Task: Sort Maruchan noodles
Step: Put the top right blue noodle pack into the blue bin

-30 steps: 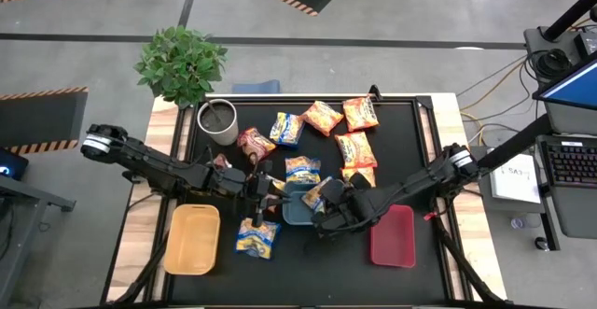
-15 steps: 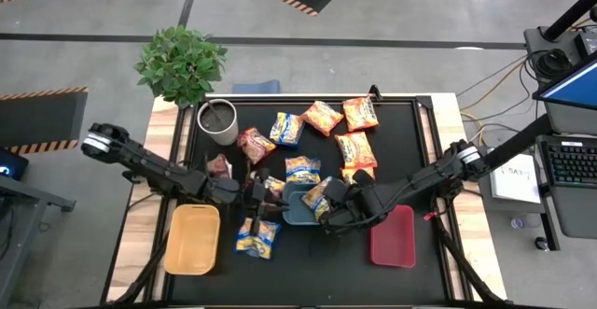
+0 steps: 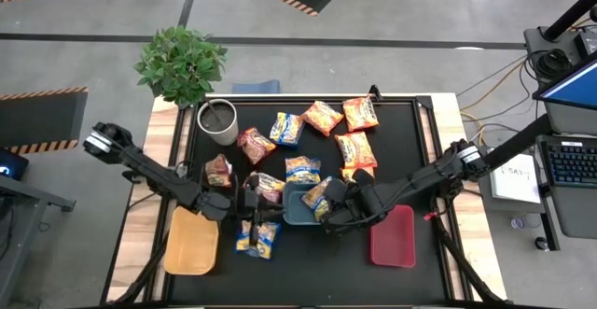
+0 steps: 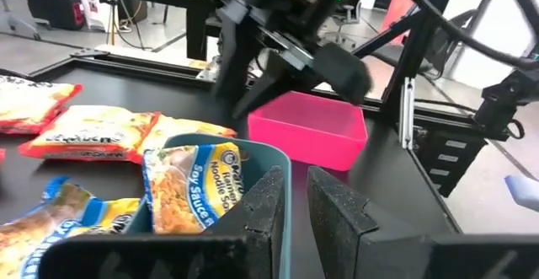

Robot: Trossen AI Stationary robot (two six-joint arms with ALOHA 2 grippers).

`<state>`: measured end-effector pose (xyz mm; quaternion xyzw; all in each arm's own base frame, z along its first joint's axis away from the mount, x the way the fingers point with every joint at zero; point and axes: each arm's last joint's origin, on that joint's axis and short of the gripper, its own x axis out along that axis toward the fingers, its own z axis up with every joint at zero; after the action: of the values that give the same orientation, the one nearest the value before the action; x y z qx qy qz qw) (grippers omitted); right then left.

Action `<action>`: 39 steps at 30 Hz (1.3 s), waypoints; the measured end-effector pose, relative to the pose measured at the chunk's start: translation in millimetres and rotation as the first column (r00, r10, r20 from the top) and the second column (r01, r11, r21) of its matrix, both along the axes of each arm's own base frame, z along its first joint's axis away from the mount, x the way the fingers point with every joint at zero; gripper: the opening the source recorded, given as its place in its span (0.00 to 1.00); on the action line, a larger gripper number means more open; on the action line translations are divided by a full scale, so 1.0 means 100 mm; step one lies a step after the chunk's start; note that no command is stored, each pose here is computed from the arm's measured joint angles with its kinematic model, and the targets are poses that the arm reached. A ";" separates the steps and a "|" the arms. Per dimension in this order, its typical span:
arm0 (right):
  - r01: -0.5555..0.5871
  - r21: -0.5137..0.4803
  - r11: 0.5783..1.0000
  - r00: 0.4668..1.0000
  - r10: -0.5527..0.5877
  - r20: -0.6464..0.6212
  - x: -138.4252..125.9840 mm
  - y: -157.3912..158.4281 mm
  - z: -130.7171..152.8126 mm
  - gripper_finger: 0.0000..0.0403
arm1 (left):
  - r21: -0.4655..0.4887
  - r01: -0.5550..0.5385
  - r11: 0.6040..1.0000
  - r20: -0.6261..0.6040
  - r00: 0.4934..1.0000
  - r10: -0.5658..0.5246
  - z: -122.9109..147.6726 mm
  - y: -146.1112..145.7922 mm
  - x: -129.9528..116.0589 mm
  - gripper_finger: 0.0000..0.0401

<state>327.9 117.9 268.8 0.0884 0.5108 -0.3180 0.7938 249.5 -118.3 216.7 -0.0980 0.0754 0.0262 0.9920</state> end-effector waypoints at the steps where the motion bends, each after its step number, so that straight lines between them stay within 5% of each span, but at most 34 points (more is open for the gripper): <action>1: 0.000 -0.024 1.000 1.000 0.000 -0.008 -0.02 -0.01 0.00 0.41 | 0.000 0.005 1.000 0.008 1.000 -0.005 -0.03 -0.02 0.02 0.09; 7: -0.028 -0.069 0.997 1.000 0.028 -0.007 -0.19 -0.10 0.03 0.48 | 0.025 0.026 0.999 0.013 1.000 -0.027 -0.22 -0.11 0.13 0.09; 20: -0.117 0.191 0.975 0.912 0.030 0.409 -0.57 -0.31 -0.29 0.46 | 0.018 0.012 1.000 0.040 0.999 -0.012 -0.38 -0.17 0.26 0.09; 27: -0.049 0.234 0.971 0.894 -0.062 0.445 -0.67 -0.48 -0.48 0.46 | 0.093 0.019 0.995 0.047 0.999 -0.023 -0.34 -0.25 0.43 0.09; 39: -0.032 0.190 0.981 0.917 -0.047 0.395 -0.48 -0.45 -0.73 0.46 | 0.094 0.020 0.995 0.019 1.000 -0.022 -0.34 -0.27 0.46 0.09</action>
<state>279.6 72.8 195.4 0.2295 0.3668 -0.2454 0.8675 295.1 -144.9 182.9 -0.0506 0.0653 0.0183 0.9964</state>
